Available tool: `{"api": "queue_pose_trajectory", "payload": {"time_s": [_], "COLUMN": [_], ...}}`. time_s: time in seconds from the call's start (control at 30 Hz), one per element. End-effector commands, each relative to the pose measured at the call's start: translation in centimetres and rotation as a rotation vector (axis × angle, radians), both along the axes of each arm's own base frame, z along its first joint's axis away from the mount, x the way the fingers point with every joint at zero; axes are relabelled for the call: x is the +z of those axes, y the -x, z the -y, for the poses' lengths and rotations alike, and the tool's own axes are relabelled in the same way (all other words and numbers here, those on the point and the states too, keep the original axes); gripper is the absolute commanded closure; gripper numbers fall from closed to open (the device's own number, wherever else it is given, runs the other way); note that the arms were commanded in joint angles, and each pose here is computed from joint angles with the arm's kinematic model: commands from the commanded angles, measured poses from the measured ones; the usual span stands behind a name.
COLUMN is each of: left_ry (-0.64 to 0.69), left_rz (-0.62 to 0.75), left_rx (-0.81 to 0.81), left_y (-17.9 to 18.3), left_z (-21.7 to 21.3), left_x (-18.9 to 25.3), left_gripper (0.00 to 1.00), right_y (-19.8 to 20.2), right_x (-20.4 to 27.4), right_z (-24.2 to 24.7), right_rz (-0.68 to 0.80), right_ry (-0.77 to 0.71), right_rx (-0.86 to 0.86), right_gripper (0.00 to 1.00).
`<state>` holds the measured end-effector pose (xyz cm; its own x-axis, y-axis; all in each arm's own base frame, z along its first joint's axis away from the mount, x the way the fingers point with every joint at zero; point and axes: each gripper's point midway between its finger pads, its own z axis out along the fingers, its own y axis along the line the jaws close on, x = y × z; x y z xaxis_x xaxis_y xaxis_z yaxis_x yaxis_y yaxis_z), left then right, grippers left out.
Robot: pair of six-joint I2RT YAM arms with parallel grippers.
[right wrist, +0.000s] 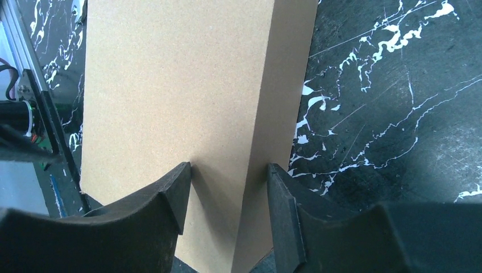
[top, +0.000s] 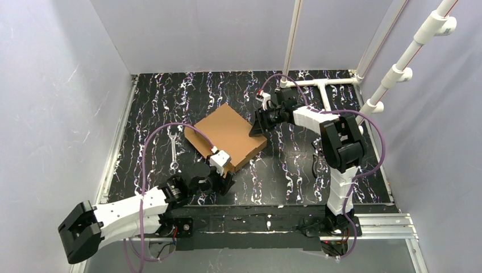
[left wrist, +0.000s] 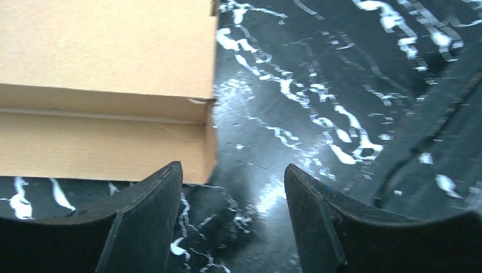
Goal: Fold the paper box
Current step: Close the paper box at the center of the board.
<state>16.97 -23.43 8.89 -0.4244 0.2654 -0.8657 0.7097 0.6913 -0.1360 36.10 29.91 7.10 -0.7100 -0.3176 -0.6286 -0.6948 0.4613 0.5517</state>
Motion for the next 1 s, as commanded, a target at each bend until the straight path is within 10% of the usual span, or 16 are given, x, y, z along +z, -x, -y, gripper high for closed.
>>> {"api": "queue_pose_trajectory", "payload": {"time_s": [0.0, 0.97], "left_ry": [0.007, 0.018], "left_rz": [0.254, 0.121], "left_rx": [0.077, 0.057], "left_y": [-3.9, -2.2], "left_z": [-0.1, 0.0], "left_x": [2.0, -3.8], "left_gripper": [0.35, 0.56], "right_y": [1.7, 2.0], "right_x": [-2.3, -2.9], "right_z": [0.5, 0.4], "right_rz": [-0.049, -0.076], "right_ry": [0.054, 0.046], "right_rx": [0.032, 0.04], "right_gripper": [0.43, 0.43]}}
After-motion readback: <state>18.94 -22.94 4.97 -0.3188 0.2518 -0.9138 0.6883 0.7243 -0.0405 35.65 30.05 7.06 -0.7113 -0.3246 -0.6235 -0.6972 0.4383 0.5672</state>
